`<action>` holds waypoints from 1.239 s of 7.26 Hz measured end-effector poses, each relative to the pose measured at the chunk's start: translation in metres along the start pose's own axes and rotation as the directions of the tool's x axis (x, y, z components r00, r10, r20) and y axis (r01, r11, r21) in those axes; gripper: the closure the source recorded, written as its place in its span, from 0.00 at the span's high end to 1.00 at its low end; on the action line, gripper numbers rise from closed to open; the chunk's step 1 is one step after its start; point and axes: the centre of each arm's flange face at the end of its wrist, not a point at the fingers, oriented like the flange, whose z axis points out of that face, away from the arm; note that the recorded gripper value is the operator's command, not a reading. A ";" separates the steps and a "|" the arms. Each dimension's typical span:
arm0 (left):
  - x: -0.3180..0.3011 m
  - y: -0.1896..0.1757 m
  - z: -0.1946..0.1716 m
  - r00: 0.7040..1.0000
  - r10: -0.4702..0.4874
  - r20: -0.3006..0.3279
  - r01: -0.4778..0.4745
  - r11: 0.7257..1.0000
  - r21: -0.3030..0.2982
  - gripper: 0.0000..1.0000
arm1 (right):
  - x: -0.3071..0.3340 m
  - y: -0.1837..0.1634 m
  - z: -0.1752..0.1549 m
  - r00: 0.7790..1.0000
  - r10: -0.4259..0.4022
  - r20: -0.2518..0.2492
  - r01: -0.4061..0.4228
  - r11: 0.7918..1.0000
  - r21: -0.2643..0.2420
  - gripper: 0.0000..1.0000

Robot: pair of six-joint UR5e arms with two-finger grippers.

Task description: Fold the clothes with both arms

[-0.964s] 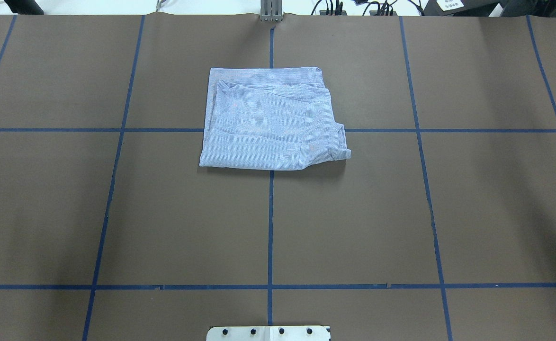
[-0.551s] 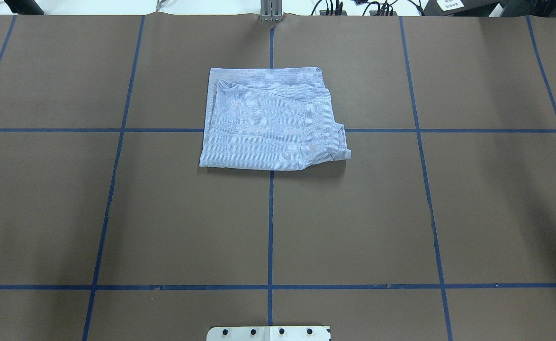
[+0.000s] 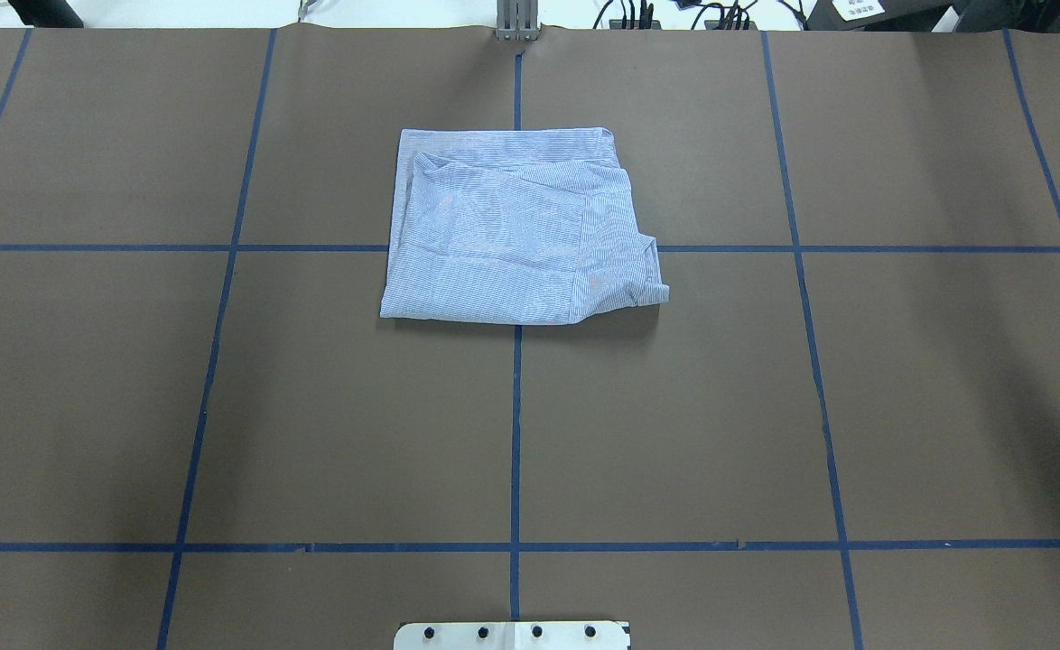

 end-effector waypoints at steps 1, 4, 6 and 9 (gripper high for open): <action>0.003 0.003 -0.004 1.000 0.000 0.005 0.000 1.000 0.002 1.00 | -0.002 0.001 -0.004 1.000 0.001 0.002 -0.001 1.000 0.008 1.00; 0.004 0.014 -0.004 1.000 -0.011 0.005 0.011 1.000 -0.008 1.00 | -0.001 0.010 -0.007 1.000 0.004 0.011 -0.004 1.000 0.008 1.00; 0.002 0.016 0.000 1.000 -0.021 0.002 0.021 1.000 -0.019 1.00 | 0.005 0.013 -0.005 1.000 0.018 0.014 -0.018 1.000 0.002 1.00; -0.005 0.021 0.008 0.999 -0.037 -0.002 0.036 0.999 -0.037 1.00 | 0.032 0.034 -0.003 0.997 0.077 -0.005 -0.077 0.997 -0.007 1.00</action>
